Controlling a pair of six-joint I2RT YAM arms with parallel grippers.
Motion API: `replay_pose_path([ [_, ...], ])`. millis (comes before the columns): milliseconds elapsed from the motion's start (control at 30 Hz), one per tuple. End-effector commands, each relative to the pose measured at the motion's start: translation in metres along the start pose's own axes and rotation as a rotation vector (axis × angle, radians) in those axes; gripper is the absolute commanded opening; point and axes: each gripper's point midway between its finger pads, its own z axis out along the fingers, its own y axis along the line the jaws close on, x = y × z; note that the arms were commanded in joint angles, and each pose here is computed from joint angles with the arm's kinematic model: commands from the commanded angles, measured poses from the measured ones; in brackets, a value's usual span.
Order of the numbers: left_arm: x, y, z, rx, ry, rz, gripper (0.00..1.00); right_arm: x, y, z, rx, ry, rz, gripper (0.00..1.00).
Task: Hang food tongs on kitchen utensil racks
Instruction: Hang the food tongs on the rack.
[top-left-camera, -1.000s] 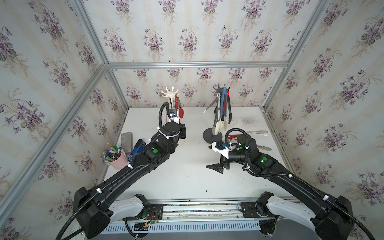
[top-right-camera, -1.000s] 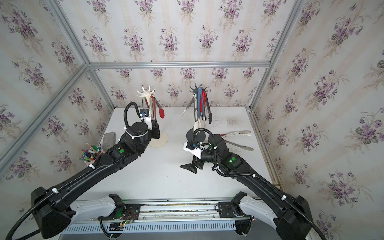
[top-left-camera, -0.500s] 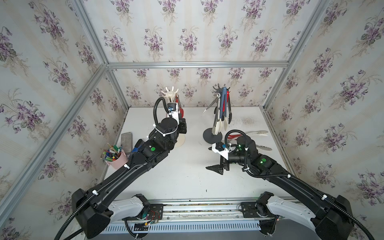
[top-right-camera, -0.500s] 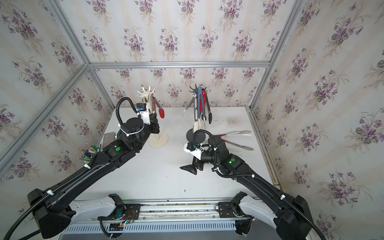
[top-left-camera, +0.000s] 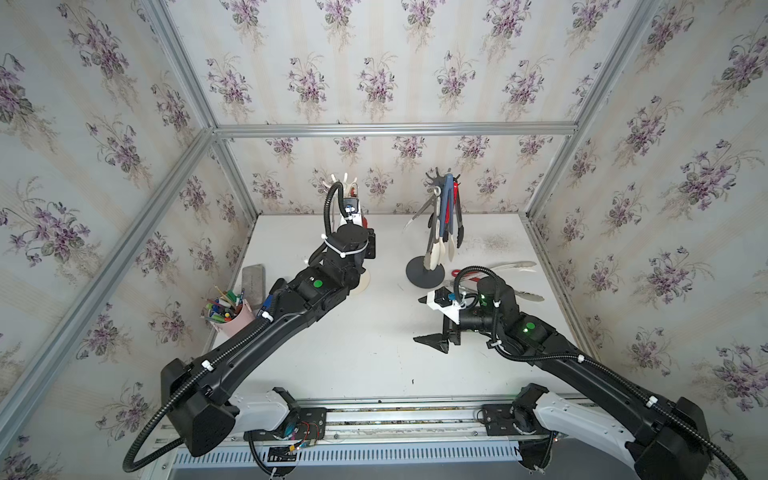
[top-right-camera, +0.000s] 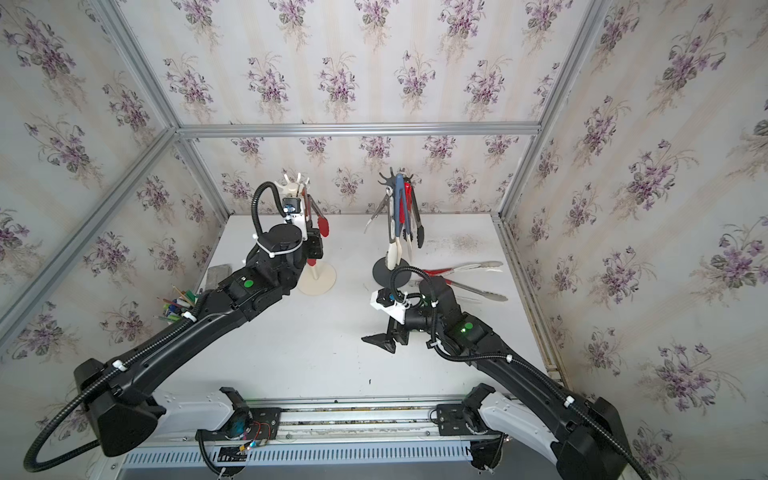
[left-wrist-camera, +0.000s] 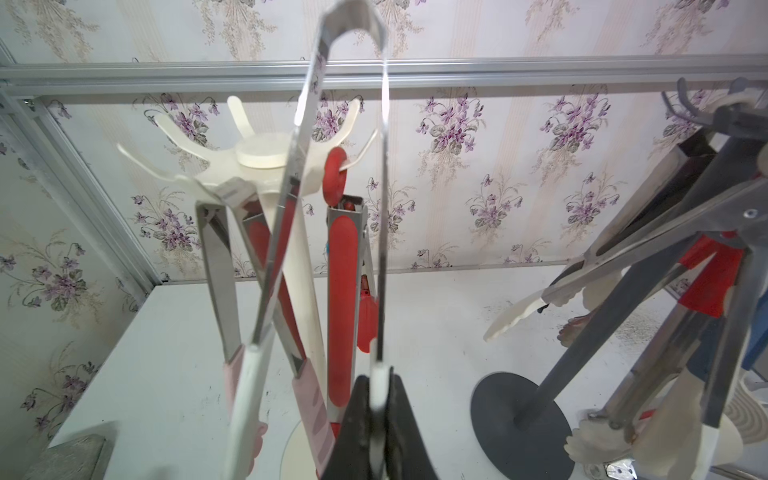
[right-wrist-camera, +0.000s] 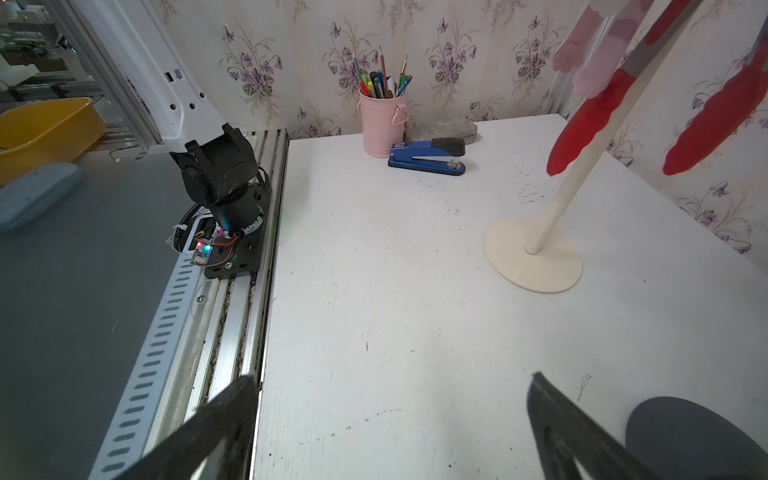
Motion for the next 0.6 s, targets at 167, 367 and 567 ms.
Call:
replay_pose_path([
  [167,0.004,0.019,0.009,-0.163,0.033,0.042,0.0,-0.006,0.0,-0.001,0.003,-0.025,-0.044,1.0],
  [367,0.013,0.028,0.012,-0.243,0.059,0.056,0.0,-0.003,0.002,-0.001,-0.005,-0.014,-0.052,1.0],
  [567,0.031,0.026,0.019,-0.283,0.096,0.076,0.0,-0.004,0.001,-0.001,-0.003,-0.011,-0.062,1.0],
])
